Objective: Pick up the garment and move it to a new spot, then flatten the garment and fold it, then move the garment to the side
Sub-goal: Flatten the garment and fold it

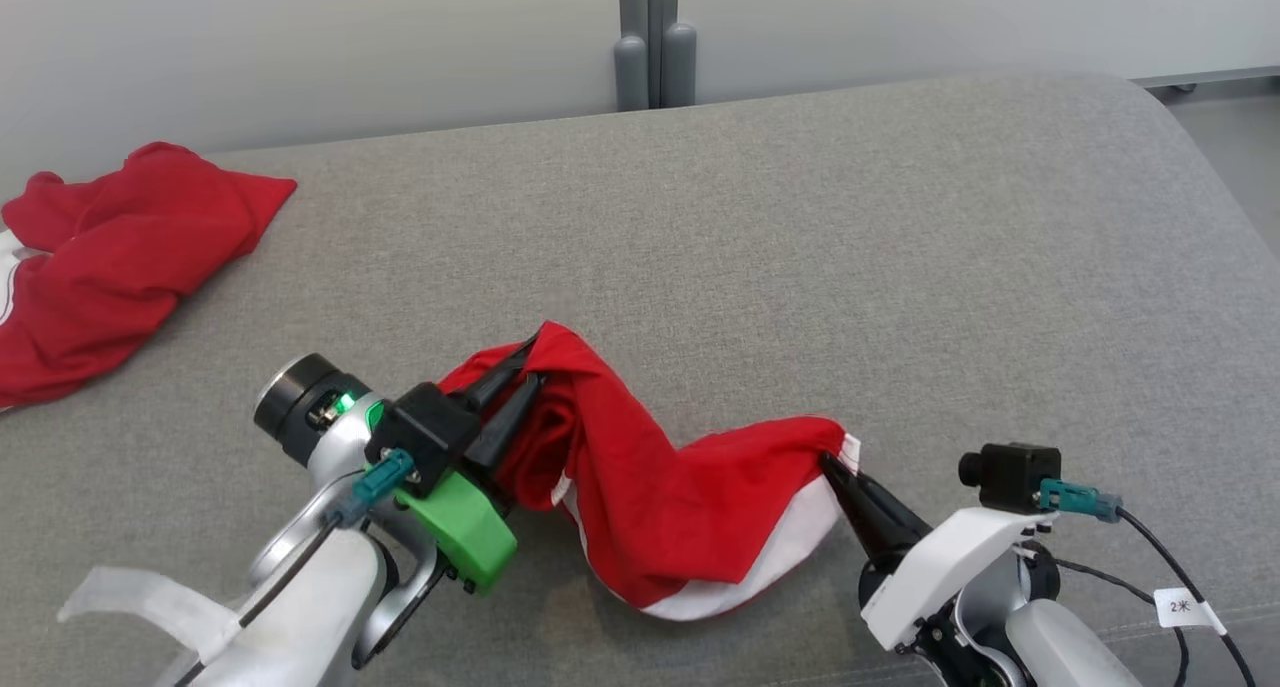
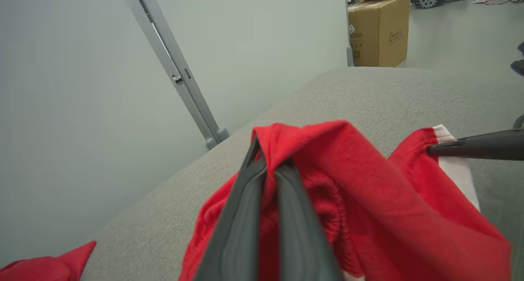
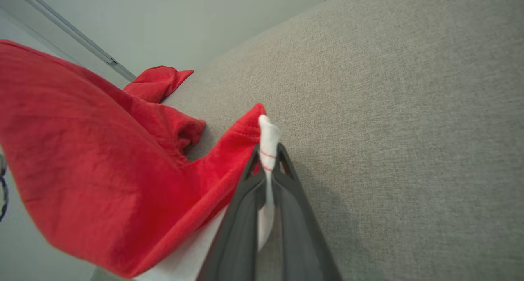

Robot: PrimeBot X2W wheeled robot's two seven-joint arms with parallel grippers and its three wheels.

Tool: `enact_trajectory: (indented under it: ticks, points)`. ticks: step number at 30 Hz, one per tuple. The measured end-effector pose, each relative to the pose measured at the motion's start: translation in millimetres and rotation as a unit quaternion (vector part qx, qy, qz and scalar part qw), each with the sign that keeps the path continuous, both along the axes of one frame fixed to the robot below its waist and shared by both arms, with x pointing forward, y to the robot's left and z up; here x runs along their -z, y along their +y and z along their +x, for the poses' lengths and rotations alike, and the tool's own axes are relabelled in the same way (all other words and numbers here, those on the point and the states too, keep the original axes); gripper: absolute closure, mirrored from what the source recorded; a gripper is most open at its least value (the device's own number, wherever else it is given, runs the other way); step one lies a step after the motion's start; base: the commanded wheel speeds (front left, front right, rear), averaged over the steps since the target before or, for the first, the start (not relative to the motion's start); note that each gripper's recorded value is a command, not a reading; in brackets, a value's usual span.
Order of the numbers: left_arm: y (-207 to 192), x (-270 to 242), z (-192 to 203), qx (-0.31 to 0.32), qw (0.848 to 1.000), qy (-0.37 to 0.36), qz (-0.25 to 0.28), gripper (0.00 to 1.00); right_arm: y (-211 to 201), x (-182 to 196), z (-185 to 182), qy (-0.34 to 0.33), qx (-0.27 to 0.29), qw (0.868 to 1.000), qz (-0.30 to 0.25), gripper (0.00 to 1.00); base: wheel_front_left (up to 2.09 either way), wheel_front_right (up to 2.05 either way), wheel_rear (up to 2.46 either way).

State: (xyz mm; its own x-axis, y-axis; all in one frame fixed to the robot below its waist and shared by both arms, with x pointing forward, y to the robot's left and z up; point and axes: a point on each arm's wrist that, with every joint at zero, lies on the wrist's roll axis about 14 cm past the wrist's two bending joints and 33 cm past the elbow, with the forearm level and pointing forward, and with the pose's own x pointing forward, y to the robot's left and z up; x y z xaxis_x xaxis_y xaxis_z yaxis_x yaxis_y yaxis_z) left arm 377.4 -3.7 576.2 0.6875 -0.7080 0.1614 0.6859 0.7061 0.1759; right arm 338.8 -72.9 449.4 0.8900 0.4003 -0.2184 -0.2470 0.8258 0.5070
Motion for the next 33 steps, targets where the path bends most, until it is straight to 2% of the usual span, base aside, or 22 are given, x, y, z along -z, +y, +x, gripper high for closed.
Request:
enact_trajectory:
  ticks: [2, 8, 13, 20, 21, 23, 24, 25, 26, 33]
  points:
    - [0, 29, 7, -0.003, 0.998, 0.065, 0.014, 1.00, 4, 7, -2, 0.032, 0.005, 0.999, 0.029, 1.00, 0.00, 0.00, 0.00]
    - [5, 79, 33, -0.023, 0.986, 0.153, 0.061, 1.00, 0, 20, 12, 0.068, 0.006, 0.997, 0.028, 1.00, 0.00, 0.00, 0.00]
    - [0, 94, 59, -0.026, 0.981, 0.167, 0.096, 1.00, -12, 6, 46, 0.049, 0.027, 0.998, 0.030, 1.00, 0.00, 0.00, 0.00]
    - [-14, 109, 89, -0.014, 0.978, 0.161, 0.133, 1.00, -70, 10, 75, 0.041, 0.135, 0.990, 0.023, 1.00, 0.00, 0.00, 0.00]
    - [-18, 111, 91, -0.009, 0.978, 0.161, 0.135, 0.91, -75, 11, 78, 0.039, 0.144, 0.989, 0.023, 1.00, 0.00, 0.00, 0.00]
    - [-24, 116, 95, 0.000, 0.977, 0.163, 0.137, 0.60, -82, 16, 81, 0.044, 0.158, 0.986, 0.025, 1.00, 0.00, 0.00, 0.00]
    - [-28, 118, 95, 0.003, 0.977, 0.166, 0.134, 0.29, -84, 21, 80, 0.048, 0.162, 0.985, 0.024, 1.00, 0.00, 0.00, 0.00]
    - [-31, 120, 95, 0.007, 0.977, 0.168, 0.129, 0.04, -85, 26, 80, 0.055, 0.165, 0.984, 0.023, 1.00, 0.00, 0.00, 0.00]
    - [-34, 121, 94, 0.010, 0.978, 0.168, 0.127, 0.00, -86, 29, 80, 0.058, 0.169, 0.984, 0.025, 1.00, 0.00, 0.00, 0.00]
    - [-31, 95, 103, -0.006, 0.987, 0.139, 0.077, 0.00, -83, 39, 85, 0.059, 0.180, 0.981, 0.038, 1.00, 0.00, 0.00, 0.00]
